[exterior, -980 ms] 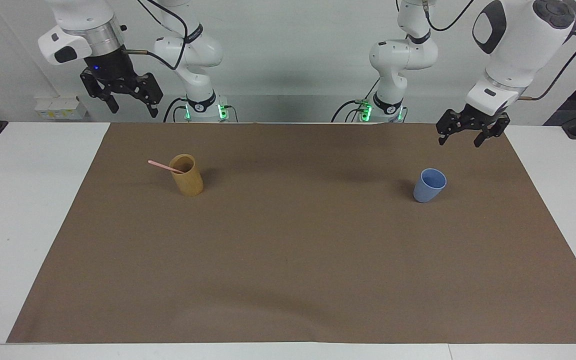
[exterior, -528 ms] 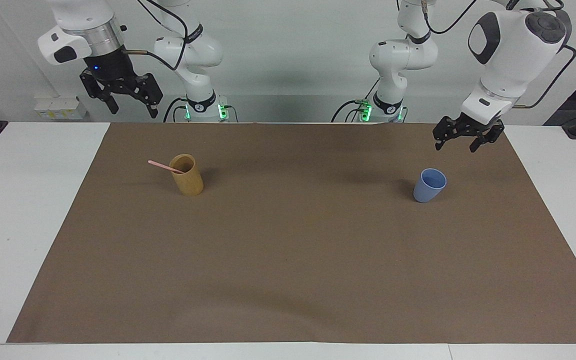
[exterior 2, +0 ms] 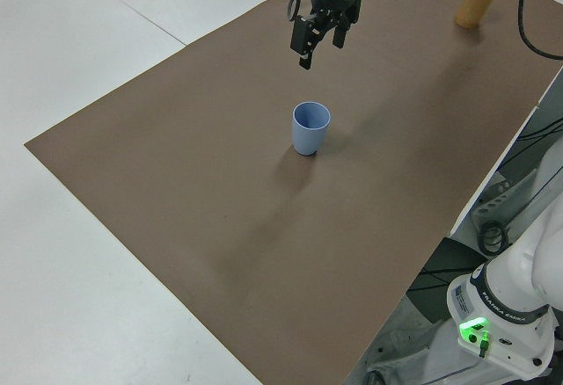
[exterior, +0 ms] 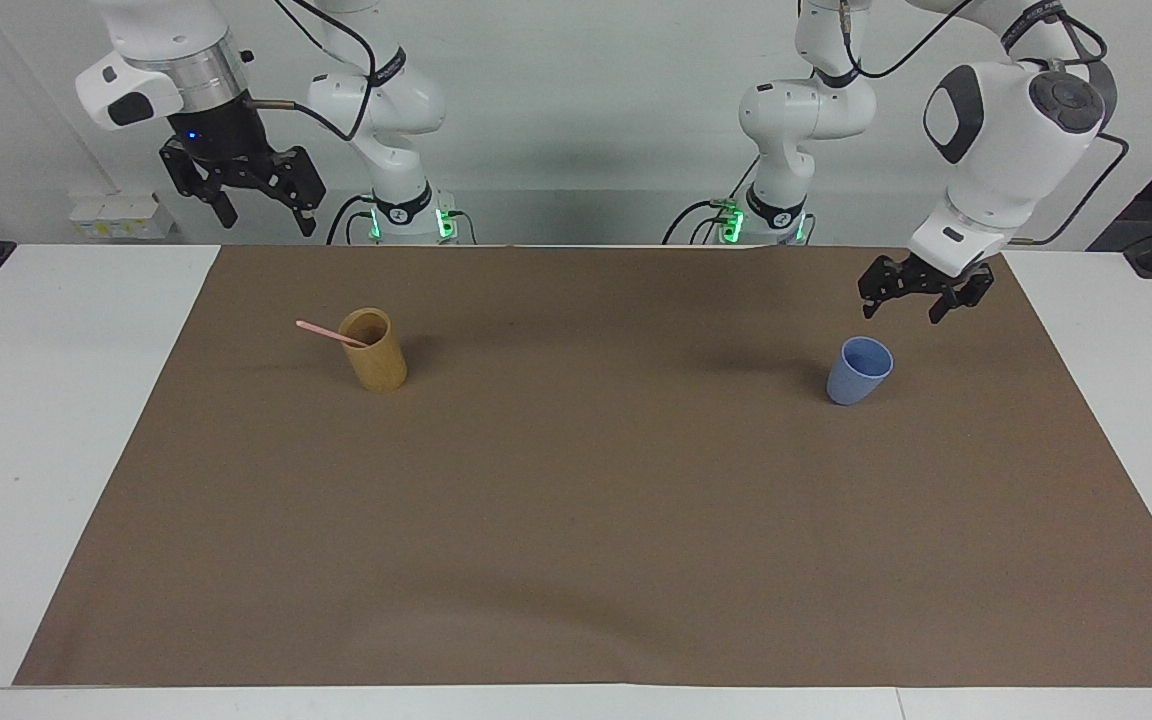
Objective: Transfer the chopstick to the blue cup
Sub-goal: 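Move the left gripper forward to the light blue cup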
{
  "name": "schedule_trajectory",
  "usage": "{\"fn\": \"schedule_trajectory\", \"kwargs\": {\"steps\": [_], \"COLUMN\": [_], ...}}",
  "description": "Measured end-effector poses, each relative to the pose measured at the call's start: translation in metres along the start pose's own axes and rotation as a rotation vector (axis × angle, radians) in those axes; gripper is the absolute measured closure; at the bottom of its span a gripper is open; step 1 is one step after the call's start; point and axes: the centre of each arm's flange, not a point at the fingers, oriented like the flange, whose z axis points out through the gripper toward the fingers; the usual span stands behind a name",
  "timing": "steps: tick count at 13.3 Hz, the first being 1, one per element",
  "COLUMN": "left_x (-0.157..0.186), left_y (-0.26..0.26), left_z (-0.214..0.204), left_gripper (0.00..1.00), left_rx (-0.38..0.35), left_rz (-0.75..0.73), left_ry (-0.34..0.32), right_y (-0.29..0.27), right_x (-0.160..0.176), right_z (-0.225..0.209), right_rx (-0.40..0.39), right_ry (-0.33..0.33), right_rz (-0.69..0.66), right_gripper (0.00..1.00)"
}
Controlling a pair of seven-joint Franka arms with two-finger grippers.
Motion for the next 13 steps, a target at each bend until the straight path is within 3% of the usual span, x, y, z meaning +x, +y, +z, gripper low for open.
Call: {"fn": "schedule_trajectory", "kwargs": {"steps": [6,9,13], "left_x": [0.007,0.009,0.009], "left_y": [-0.031,-0.031,-0.03], "left_z": [0.09,0.099,0.098], "left_gripper": [0.0,0.05,0.6], "left_rx": [0.004,0.002,0.002], "left_rz": [0.016,0.017,0.023], "left_ry": [0.033,0.026,0.022], "right_y": [0.0,0.0,0.0], "right_x": [0.0,0.0,0.0], "right_z": [0.0,0.0,0.0], "right_rx": [0.0,0.0,0.0], "right_ry": [0.0,0.0,0.0], "right_rz": [0.0,0.0,0.0], "right_gripper": [0.0,0.0,0.0]}}
